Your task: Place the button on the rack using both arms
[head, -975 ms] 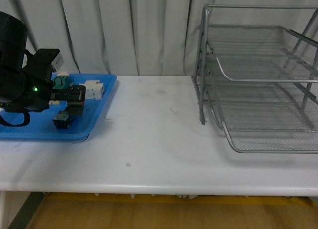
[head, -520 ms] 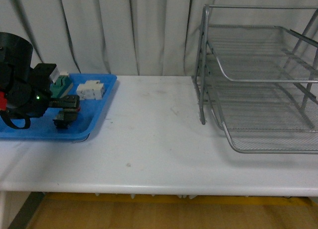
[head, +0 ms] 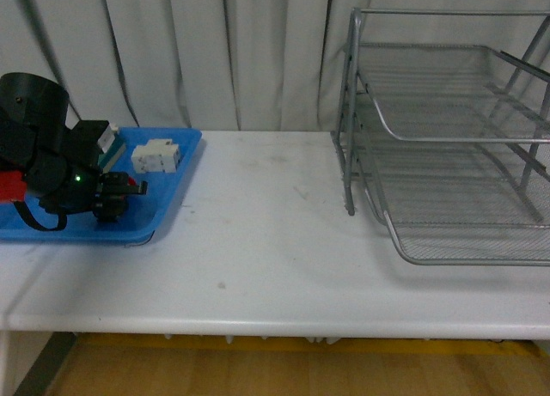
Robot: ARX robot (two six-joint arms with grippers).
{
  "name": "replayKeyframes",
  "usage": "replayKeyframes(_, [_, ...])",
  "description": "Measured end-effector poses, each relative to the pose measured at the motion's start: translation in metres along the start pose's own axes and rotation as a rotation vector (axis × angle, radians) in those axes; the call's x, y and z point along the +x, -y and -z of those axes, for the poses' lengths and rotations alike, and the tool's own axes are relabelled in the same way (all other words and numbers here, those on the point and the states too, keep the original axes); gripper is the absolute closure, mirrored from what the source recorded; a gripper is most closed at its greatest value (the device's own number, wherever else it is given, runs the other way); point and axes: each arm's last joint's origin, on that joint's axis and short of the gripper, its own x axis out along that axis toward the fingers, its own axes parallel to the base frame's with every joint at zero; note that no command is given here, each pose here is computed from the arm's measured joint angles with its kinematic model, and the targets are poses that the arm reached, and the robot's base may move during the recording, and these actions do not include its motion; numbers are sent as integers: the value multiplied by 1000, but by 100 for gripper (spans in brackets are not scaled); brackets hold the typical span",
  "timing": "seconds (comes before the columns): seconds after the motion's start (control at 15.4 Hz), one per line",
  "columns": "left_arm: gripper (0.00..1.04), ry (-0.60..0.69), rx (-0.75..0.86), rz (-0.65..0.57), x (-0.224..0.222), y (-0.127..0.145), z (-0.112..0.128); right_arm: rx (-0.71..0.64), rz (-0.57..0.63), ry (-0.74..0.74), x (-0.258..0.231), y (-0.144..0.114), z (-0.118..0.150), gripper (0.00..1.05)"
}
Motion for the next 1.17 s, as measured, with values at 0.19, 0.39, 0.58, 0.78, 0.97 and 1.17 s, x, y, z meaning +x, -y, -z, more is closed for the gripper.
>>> replayKeyframes(0.19, [69,42,-9,25,-19,2,-1,0,0,0,0,0,0,6])
replayKeyframes(0.39, [69,228,-1,79,-91,9,-19,0,0,0,0,0,0,6])
replayKeyframes(0.58, [69,337,27,177,-174,33,5,0,0,0,0,0,0,6])
replayKeyframes(0.78, [69,326,45,188,-258,49,82,0,0,0,0,0,0,6])
replayKeyframes(0.97, [69,382,-73,113,-280,36,117,0,0,0,0,0,0,6])
replayKeyframes(1.17, [69,385,-111,95,-277,30,123,0,0,2,0,0,0,6])
